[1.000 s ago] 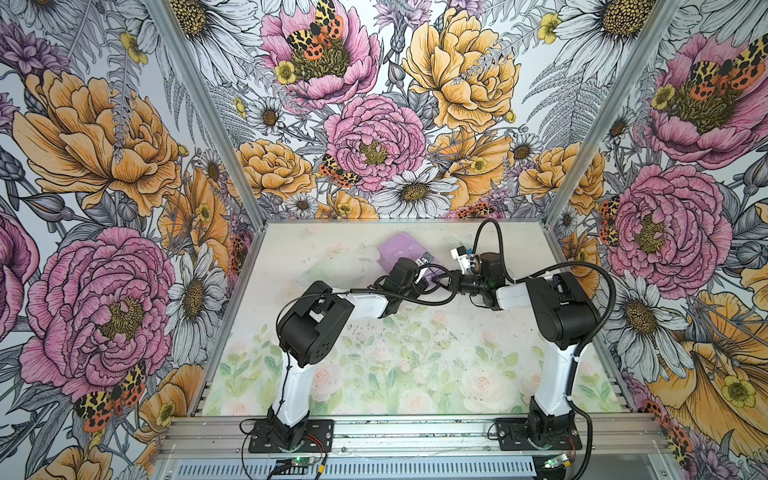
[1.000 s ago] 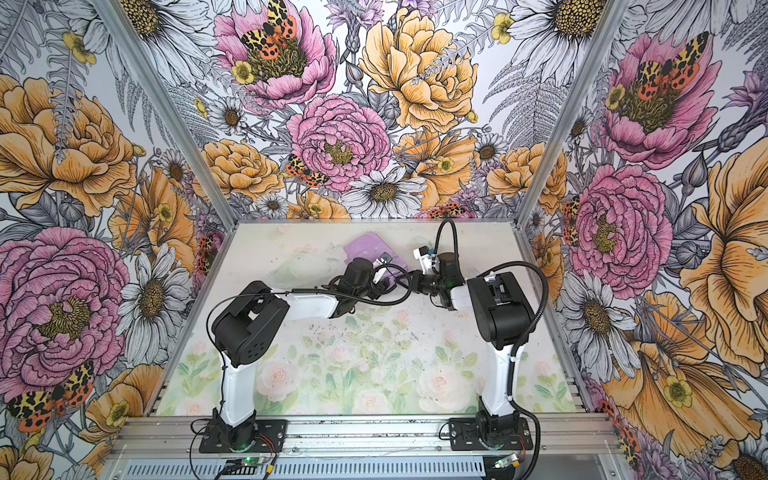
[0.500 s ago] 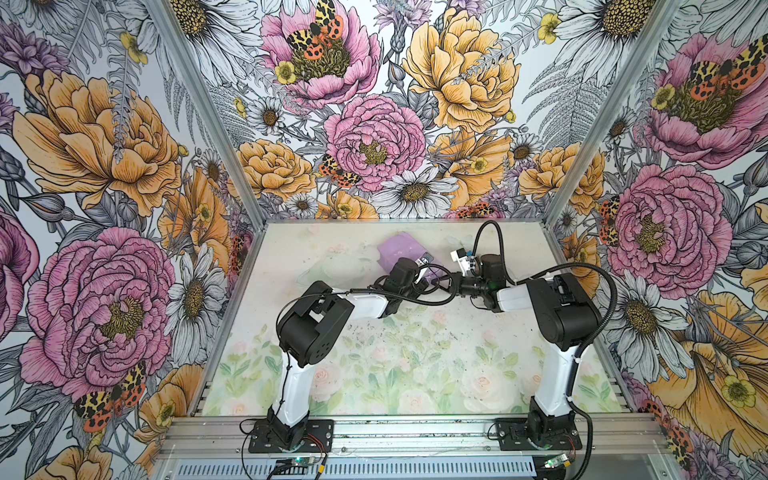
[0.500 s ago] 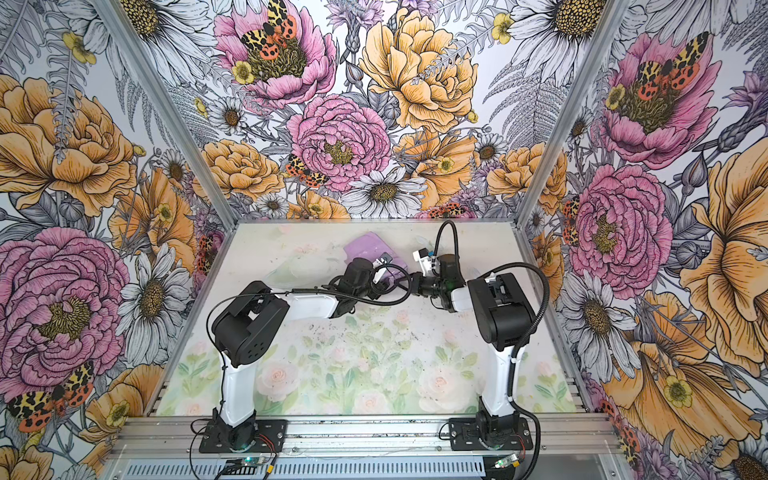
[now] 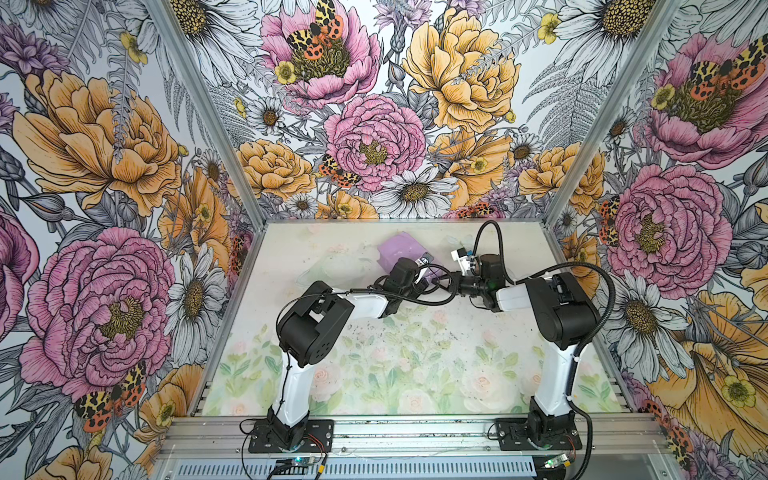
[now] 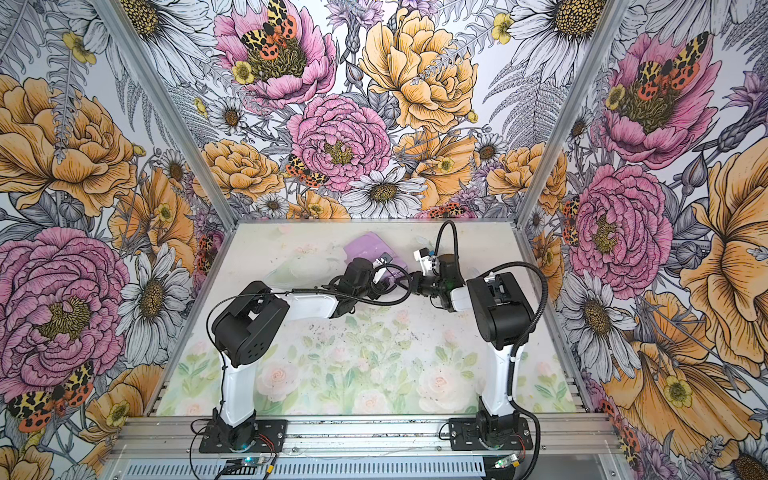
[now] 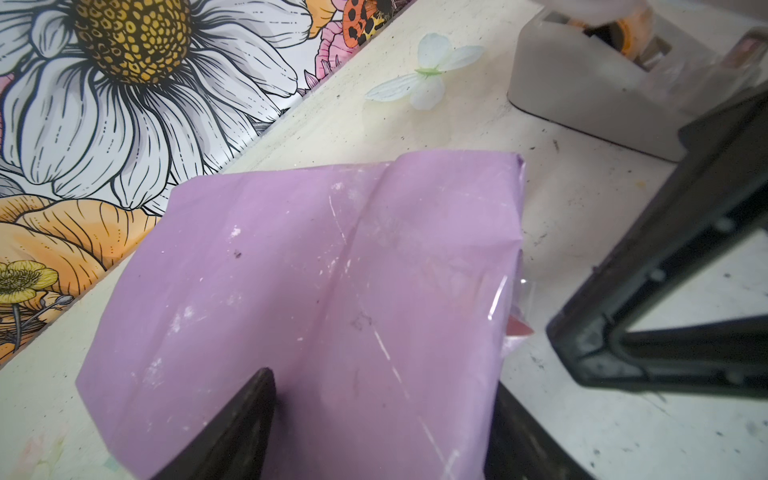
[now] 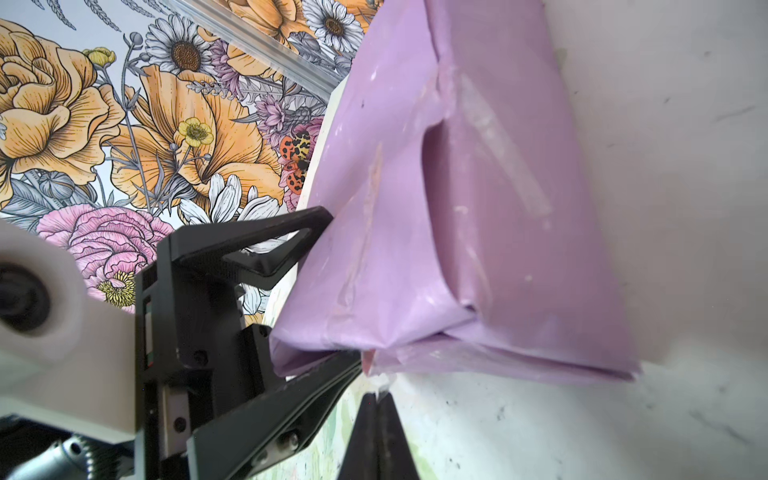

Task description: Wrap the gift box in paper

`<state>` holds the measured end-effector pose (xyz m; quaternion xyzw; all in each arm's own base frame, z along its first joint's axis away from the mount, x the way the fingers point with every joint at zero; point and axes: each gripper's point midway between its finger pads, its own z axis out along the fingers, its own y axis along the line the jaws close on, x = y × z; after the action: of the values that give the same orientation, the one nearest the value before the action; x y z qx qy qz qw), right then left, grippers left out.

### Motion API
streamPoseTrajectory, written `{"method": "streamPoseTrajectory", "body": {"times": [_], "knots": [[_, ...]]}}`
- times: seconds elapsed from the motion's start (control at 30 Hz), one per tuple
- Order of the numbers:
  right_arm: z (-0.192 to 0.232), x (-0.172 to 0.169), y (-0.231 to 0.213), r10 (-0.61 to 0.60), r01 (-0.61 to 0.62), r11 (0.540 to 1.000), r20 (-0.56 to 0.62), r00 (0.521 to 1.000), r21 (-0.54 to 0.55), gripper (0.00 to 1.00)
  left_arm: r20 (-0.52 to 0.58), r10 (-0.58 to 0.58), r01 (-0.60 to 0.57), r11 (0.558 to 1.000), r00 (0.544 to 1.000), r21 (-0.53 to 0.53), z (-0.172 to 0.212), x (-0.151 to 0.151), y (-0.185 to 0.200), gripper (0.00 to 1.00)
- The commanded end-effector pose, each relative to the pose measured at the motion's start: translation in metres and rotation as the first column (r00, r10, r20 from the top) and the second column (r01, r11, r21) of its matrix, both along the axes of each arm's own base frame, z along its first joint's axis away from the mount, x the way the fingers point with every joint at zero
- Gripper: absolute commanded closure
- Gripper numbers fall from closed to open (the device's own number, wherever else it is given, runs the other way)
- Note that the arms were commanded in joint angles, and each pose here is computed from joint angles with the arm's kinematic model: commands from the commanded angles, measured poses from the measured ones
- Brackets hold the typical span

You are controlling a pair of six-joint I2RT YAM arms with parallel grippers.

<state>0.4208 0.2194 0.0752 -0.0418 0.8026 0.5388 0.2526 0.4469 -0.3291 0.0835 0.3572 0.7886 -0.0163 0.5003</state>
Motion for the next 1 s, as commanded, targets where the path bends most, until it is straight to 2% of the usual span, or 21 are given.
{"method": "streamPoseTrajectory", "body": {"times": [0.0, 0.63, 0.87, 0.97], "knots": [[0.003, 0.013, 0.005, -0.015, 0.015, 1.000, 0.037, 0.999, -0.004, 1.00, -0.166, 0.033, -0.018, 0.996, 0.986, 0.090, -0.055, -0.015, 0.026, 0.26], [-0.009, 0.030, 0.007, -0.061, 0.062, 0.998, 0.030, 0.998, -0.024, 1.00, -0.169, 0.030, -0.015, 0.996, 0.985, 0.088, -0.055, -0.015, 0.025, 0.25], [-0.013, 0.040, 0.002, -0.113, 0.114, 0.993, 0.008, 0.994, -0.019, 0.92, -0.170, 0.030, -0.016, 0.996, 0.985, 0.086, -0.055, -0.015, 0.025, 0.26], [-0.016, 0.041, 0.000, -0.137, 0.136, 0.991, -0.011, 0.991, -0.017, 0.86, -0.171, 0.030, -0.016, 0.996, 0.985, 0.087, -0.055, -0.016, 0.025, 0.26]]}}
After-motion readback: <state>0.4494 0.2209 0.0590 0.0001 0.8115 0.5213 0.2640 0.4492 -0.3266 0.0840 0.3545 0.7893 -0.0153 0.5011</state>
